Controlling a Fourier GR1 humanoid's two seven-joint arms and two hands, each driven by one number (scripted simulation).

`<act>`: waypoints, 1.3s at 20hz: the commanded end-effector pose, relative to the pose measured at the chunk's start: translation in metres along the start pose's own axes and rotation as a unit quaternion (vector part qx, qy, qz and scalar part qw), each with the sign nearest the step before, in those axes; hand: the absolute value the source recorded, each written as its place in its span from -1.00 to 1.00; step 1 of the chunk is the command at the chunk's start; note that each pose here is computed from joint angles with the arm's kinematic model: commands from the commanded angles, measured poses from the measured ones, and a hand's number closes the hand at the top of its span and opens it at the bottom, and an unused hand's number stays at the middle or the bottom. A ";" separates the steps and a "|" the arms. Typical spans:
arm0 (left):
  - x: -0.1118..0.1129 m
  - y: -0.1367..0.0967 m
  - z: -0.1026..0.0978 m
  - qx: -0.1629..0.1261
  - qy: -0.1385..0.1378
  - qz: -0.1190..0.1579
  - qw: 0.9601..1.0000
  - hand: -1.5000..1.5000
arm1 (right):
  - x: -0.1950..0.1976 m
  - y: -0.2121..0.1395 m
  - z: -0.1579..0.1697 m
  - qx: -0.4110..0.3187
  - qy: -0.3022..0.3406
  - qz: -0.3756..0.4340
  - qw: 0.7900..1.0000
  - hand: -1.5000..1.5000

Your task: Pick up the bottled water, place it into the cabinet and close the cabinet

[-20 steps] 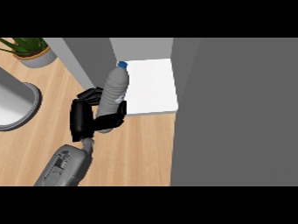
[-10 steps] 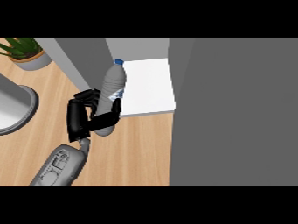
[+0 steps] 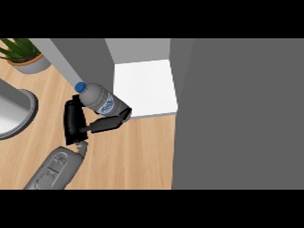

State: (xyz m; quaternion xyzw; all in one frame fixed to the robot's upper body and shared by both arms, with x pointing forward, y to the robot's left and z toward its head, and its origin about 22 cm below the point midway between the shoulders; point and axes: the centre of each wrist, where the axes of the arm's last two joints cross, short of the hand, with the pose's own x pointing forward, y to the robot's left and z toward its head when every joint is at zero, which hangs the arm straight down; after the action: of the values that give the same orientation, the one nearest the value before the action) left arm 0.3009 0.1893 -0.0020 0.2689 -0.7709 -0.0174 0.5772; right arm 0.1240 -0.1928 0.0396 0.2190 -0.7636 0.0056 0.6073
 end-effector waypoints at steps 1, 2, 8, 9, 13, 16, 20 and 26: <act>0.015 -0.019 -0.061 -0.011 0.034 -0.027 0.999 -1.00 | 0.000 0.003 -0.005 0.005 -0.013 -0.002 1.000 -1.00; 0.015 -0.023 -0.058 -0.020 0.045 -0.025 0.998 -1.00 | -0.002 0.000 -0.004 0.000 -0.002 0.001 1.000 -1.00; 0.017 -0.019 -0.060 -0.007 0.051 -0.024 0.998 -1.00 | -0.003 -0.002 0.001 0.002 -0.001 0.007 1.000 -1.00; 0.020 -0.019 -0.063 -0.015 0.047 -0.022 0.999 -1.00 | 0.000 -0.001 -0.003 0.005 -0.007 0.006 1.000 -1.00; 0.040 -0.022 -0.069 -0.022 0.039 0.033 0.998 -1.00 | 0.003 -0.001 0.006 0.005 -0.002 -0.004 1.000 -1.00; 0.046 -0.022 -0.068 -0.038 0.012 0.067 0.997 -1.00 | -0.001 -0.001 0.002 0.002 -0.010 0.003 1.000 -1.00; 0.056 -0.033 -0.058 -0.062 -0.003 0.138 0.988 -1.00 | 0.001 -0.005 0.001 0.007 -0.013 0.008 1.000 -1.00; 0.048 -0.026 -0.059 -0.092 -0.024 0.202 0.975 -1.00 | -0.001 0.001 0.001 -0.018 -0.017 0.013 1.000 -1.00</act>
State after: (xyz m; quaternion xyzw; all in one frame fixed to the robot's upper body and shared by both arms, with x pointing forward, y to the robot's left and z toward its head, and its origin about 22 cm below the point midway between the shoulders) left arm 0.3042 0.1796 0.0023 0.1306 -0.7803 -0.0041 0.6116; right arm 0.1224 -0.1967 0.0395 0.2020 -0.7746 0.0031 0.5994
